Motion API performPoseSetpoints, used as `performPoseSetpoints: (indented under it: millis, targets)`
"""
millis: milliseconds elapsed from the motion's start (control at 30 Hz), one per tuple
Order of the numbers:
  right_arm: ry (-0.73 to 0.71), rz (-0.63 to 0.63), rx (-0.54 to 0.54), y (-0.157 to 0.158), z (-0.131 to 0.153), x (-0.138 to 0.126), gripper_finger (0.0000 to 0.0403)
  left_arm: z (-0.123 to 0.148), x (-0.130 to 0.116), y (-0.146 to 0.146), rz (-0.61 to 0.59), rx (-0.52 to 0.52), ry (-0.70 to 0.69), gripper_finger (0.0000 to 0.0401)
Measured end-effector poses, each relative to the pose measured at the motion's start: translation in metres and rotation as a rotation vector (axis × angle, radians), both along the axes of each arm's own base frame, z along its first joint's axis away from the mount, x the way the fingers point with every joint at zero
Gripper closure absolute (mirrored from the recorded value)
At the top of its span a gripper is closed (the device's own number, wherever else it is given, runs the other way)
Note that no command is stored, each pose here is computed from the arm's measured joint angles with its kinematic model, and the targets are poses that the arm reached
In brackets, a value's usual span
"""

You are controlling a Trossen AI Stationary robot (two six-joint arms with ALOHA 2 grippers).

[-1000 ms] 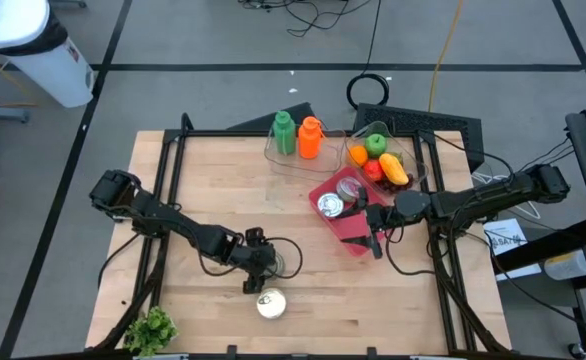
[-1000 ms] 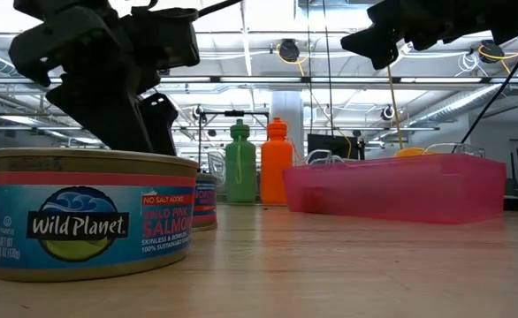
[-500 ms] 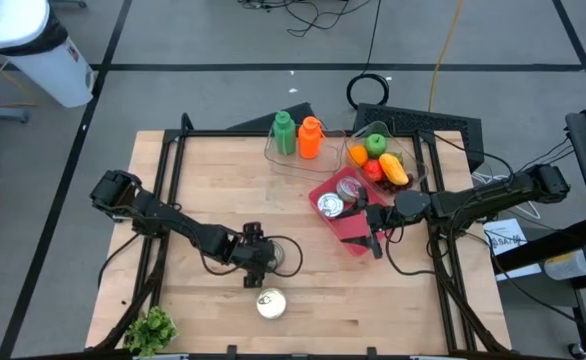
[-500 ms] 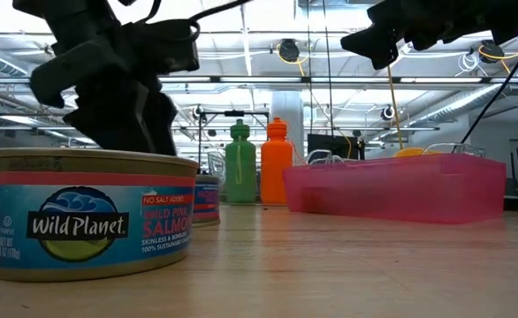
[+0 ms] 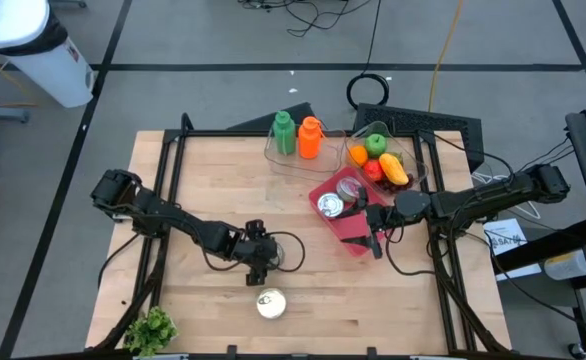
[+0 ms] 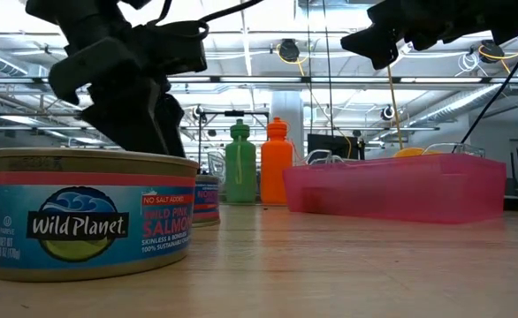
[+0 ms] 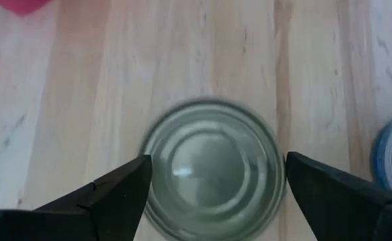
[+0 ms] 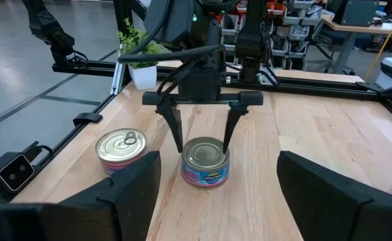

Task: Pick & Place Food Item
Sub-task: Put the top blue and pink tuna can into the pink bin

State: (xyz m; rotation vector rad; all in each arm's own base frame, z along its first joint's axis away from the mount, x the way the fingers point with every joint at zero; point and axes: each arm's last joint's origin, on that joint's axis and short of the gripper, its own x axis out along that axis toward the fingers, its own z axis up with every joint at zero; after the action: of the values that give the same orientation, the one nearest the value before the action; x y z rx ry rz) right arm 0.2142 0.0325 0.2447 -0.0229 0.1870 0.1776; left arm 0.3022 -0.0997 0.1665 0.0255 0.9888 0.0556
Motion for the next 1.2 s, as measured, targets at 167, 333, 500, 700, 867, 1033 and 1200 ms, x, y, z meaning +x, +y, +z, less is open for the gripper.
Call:
performPoseSetpoints:
  millis: [167,333,500,700,867,1033,1200]
  targets:
    - [-0.001,0.001,-0.006,0.000,0.000,0.000,0.0124,0.000,0.000,-0.001,0.032,-0.120,0.019,0.0050]
    - [-0.001,0.001,-0.006,0.000,0.000,0.000,0.0124,0.002,0.003,0.001,0.028,-0.200,0.022,0.0048]
    - [0.000,0.000,-0.001,0.000,0.000,0.000,0.0124,0.002,0.005,0.004,0.037,-0.198,0.009,0.0038]
    - [0.000,0.000,-0.001,0.000,0.000,0.000,0.0124,0.003,0.007,0.008,0.066,-0.197,-0.011,0.0040]
    - [0.000,0.000,-0.001,0.000,0.000,0.000,0.0124,0.001,0.007,0.016,0.196,-0.176,-0.012,0.0025]
    - [0.005,0.000,-0.001,0.000,0.000,0.000,0.0124,0.001,0.004,0.010,0.128,-0.086,-0.012,0.0003]
    - [0.006,0.000,-0.001,0.000,-0.001,0.000,0.0124,0.001,0.003,0.008,0.160,-0.003,-0.043,0.0008]
